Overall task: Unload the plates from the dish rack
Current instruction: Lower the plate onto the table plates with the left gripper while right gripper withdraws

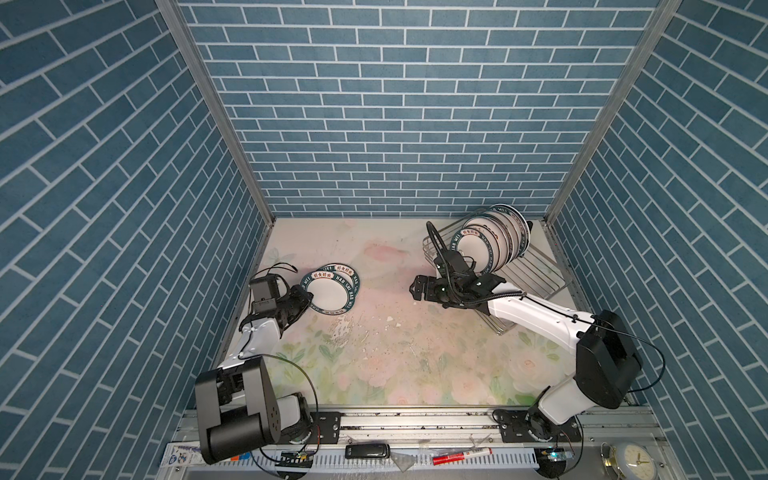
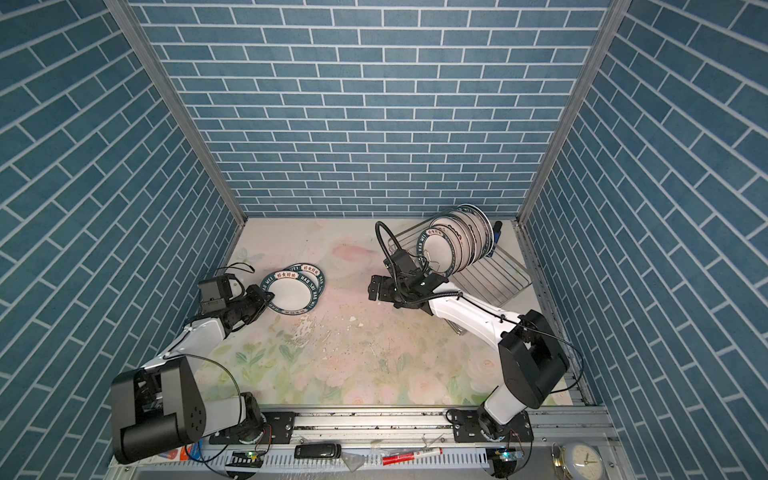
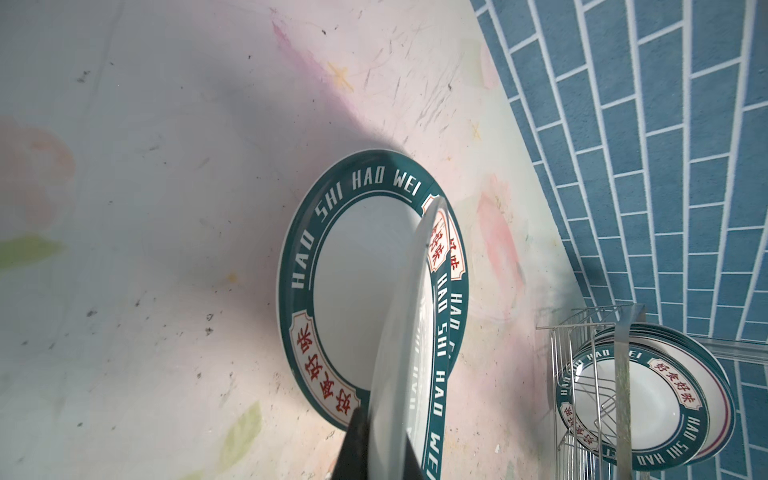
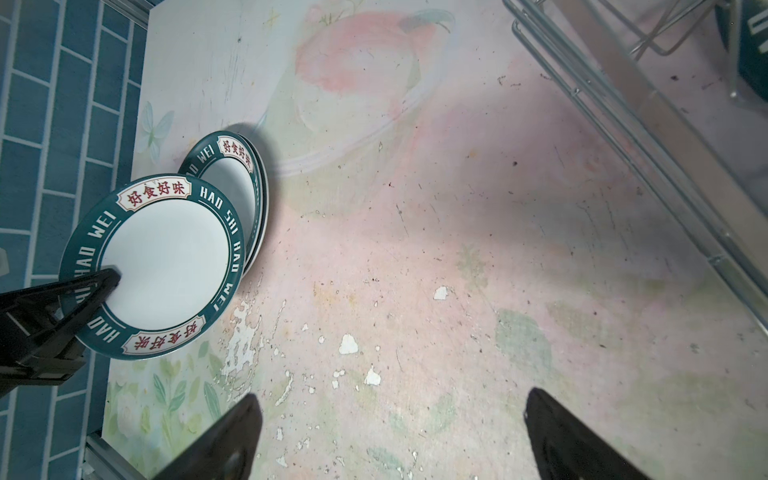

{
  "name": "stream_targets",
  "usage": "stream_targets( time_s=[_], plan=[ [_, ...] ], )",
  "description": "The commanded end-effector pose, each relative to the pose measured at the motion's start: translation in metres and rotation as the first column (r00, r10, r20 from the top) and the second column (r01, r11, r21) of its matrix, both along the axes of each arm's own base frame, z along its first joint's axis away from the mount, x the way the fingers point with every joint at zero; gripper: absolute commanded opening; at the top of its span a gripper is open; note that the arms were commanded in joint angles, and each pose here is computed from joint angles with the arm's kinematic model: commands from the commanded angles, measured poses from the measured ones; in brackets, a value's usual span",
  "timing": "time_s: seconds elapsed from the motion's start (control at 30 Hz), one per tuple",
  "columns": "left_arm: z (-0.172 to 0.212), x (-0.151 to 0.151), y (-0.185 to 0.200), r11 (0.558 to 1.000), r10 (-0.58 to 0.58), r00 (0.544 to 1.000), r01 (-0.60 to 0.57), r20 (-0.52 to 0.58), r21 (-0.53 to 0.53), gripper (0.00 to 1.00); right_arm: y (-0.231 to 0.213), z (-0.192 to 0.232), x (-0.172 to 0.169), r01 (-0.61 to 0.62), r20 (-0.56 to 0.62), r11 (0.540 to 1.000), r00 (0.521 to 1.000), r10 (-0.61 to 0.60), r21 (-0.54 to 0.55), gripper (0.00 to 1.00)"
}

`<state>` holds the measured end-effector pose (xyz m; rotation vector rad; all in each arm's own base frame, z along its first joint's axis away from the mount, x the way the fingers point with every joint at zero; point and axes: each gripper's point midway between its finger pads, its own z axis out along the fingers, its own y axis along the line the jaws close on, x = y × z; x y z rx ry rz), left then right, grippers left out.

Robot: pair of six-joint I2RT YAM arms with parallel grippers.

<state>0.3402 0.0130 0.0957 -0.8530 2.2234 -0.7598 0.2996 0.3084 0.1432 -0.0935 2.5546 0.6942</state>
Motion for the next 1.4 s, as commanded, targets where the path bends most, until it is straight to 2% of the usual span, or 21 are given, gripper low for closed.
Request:
stream_targets(
  time_s=[0.0, 0.33, 0.63, 1.0, 1.37],
  plan=[
    [0.016, 0.016, 0.006, 0.999, -0.012, 0.998, 0.010, 0.063, 0.035, 0.00, -0.003, -0.018, -0.009, -0.037, -0.029, 0.999, 0.999, 0.036, -0.039, 0.99],
    [0.003, 0.029, 0.010, 0.999, -0.030, 1.000, 0.030, -0.005, 0.039, 0.04, 0.000, -0.020, -0.012, -0.049, -0.029, 0.999, 0.998, 0.048, -0.010, 0.99],
    [-0.011, 0.027, 0.013, 0.998, -0.033, 0.997, 0.037, -0.066, 0.052, 0.19, -0.002, -0.016, -0.013, -0.039, -0.012, 0.999, 0.999, 0.039, 0.014, 0.99],
    [-0.032, 0.022, 0.019, 0.995, -0.039, 0.982, 0.054, -0.182, 0.080, 0.43, 0.002, -0.022, -0.012, -0.034, -0.015, 0.999, 0.999, 0.034, 0.029, 0.99],
    [-0.037, 0.032, 0.008, 0.986, -0.090, 0.966, 0.121, -0.241, 0.118, 0.49, 0.002, -0.026, -0.011, -0.034, -0.014, 0.999, 0.999, 0.035, 0.028, 0.99]
  ],
)
